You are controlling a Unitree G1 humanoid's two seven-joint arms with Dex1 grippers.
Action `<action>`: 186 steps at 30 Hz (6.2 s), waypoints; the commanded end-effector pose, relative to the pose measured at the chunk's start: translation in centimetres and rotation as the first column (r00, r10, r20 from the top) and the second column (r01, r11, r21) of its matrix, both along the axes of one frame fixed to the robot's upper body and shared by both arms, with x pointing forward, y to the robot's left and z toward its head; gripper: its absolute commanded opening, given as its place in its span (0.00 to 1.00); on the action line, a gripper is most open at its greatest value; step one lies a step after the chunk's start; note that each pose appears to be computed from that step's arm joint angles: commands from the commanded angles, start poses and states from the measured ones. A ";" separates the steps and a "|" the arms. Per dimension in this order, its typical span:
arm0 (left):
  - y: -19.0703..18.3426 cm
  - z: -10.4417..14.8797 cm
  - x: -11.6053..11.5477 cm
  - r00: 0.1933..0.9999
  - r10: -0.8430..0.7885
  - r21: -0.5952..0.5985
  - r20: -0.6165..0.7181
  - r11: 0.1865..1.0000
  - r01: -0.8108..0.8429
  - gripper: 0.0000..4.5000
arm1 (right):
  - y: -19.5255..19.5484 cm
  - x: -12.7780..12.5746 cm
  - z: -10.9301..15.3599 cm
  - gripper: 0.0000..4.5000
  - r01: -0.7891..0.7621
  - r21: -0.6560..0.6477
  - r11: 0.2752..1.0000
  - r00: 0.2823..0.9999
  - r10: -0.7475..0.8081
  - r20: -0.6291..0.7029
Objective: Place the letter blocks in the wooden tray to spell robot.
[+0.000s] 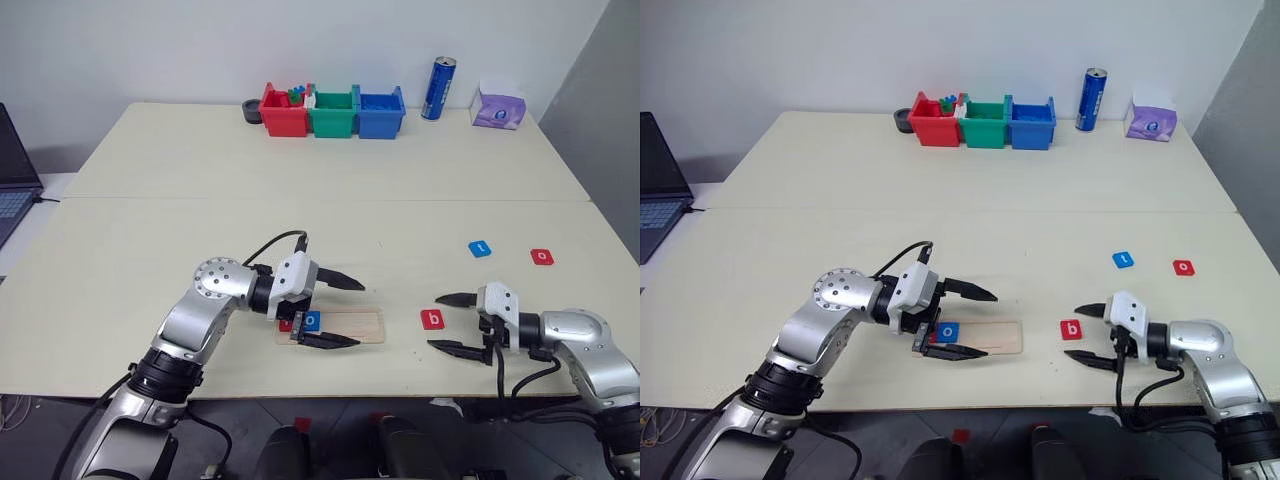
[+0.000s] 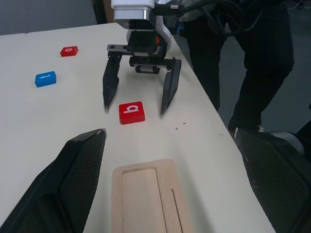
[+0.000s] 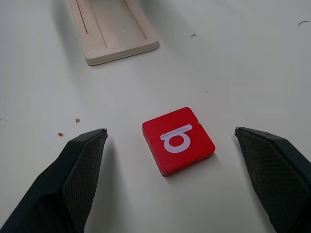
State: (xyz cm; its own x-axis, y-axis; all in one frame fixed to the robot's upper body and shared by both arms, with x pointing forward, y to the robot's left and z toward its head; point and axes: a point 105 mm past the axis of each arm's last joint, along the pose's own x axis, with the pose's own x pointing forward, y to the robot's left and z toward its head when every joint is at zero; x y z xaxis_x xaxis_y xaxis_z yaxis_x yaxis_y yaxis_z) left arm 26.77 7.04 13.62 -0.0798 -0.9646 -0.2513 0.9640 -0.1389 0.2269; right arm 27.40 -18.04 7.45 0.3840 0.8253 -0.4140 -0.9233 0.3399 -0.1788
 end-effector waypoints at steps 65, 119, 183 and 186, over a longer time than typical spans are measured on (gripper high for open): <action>8.5 0.7 -0.6 0.982 0.181 0.117 0.049 0.976 -0.186 1.00 | 16.5 1.5 1.9 0.32 -0.274 0.123 0.954 0.961 0.274 0.020; 7.8 0.7 0.5 0.980 0.179 0.098 0.084 0.978 -0.187 1.00 | 13.0 1.7 2.4 0.21 -0.231 0.082 0.970 0.973 0.228 0.042; -7.4 1.2 4.3 0.948 0.309 -0.157 0.077 0.943 -0.295 1.00 | -8.8 4.2 7.1 0.98 0.818 0.207 0.537 0.533 -0.843 0.078; -8.4 1.2 4.7 0.945 0.319 -0.164 0.074 0.938 -0.304 1.00 | -11.0 4.5 6.6 0.99 0.879 0.213 0.427 0.425 -0.903 0.056</action>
State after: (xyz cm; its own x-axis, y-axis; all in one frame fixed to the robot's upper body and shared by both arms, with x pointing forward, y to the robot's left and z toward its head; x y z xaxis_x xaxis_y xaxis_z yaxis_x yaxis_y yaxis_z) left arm 31.37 -0.84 13.51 0.2472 -0.9610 -0.1240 0.9412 0.2077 0.2665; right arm 31.91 -27.75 12.71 0.9626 0.0875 -0.2563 -0.1248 0.9832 -0.1330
